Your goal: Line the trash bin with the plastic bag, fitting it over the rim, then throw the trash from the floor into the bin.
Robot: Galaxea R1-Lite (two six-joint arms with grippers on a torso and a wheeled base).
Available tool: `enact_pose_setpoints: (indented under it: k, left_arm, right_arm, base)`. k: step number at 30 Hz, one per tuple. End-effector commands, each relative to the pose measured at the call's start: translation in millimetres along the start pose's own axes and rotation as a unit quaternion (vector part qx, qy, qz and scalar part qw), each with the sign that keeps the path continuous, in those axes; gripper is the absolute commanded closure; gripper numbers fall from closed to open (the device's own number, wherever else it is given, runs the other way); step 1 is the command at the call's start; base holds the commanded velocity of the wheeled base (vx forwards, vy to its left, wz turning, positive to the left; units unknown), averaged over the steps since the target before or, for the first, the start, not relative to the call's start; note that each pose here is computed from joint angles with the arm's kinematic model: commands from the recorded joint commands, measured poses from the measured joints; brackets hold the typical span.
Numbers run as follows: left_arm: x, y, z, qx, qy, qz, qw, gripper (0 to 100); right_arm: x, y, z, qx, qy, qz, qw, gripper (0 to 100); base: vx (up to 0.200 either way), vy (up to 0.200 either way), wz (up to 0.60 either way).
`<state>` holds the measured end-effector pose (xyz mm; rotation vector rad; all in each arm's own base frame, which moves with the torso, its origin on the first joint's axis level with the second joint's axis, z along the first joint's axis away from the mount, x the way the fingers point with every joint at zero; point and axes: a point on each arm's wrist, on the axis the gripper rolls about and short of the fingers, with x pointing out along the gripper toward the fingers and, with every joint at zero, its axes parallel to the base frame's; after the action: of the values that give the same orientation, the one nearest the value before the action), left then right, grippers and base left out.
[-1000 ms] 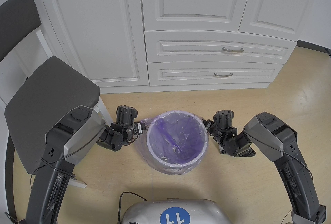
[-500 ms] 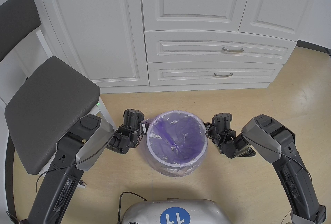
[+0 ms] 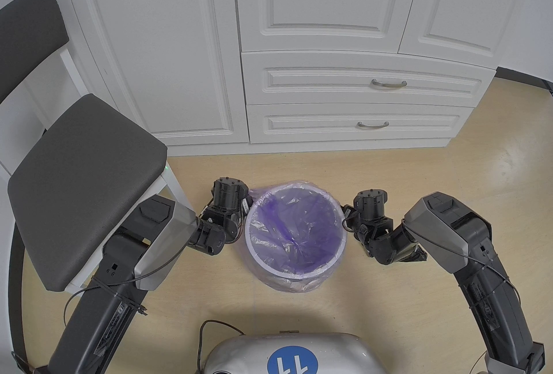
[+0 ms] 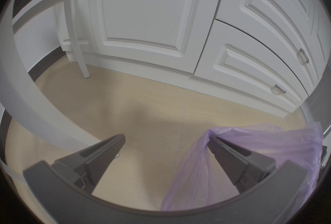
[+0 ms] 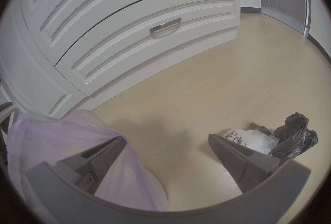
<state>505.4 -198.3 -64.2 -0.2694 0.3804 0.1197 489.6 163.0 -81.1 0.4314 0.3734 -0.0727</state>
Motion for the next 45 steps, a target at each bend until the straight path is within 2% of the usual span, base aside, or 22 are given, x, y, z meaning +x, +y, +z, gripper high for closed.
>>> enact_pose_setpoints:
  k: [1,11,18,29,33,40,41,45]
  left_arm:
    - [-16,-2,17,0.000,0.000,-0.004,1.0000,0]
    - [-57,-7,49,0.008,0.021,-0.040,0.9989,0]
    - [-65,-8,61,0.003,0.015,-0.045,0.9989,0]
    - [-69,-6,63,0.004,0.017,-0.043,0.9989,0]
    - [-86,-6,77,0.007,0.016,-0.049,0.9986,0]
    - [-103,-13,73,0.022,0.028,-0.066,0.9972,0]
    - [-106,-13,72,0.036,0.023,-0.070,0.9966,0]
    - [-112,-12,69,0.061,0.004,-0.080,0.9949,0]
  right_arm:
    - [0,-1,-1,-0.003,0.004,0.002,1.0000,0]
    - [3,-9,2,-0.018,0.030,0.008,0.9993,0]
    - [18,-15,4,-0.040,0.100,-0.033,0.9936,0]
    - [22,-17,4,-0.037,0.100,-0.043,0.9934,0]
    - [14,-18,15,-0.028,0.080,-0.035,0.9958,0]
    - [8,-24,7,-0.034,0.055,-0.009,0.9979,0]
    - [5,-25,7,-0.033,0.047,0.014,0.9982,0]
    - [-2,-35,12,-0.024,0.037,0.055,0.9975,0]
  base:
    - [0.000,0.000,0.00]
    - [0.000,0.000,0.00]
    - [0.000,0.000,0.00]
    - [0.000,0.000,0.00]
    - [0.000,0.000,0.00]
    - [0.000,0.000,0.00]
    - [0.000,0.000,0.00]
    - [0.000,0.000,0.00]
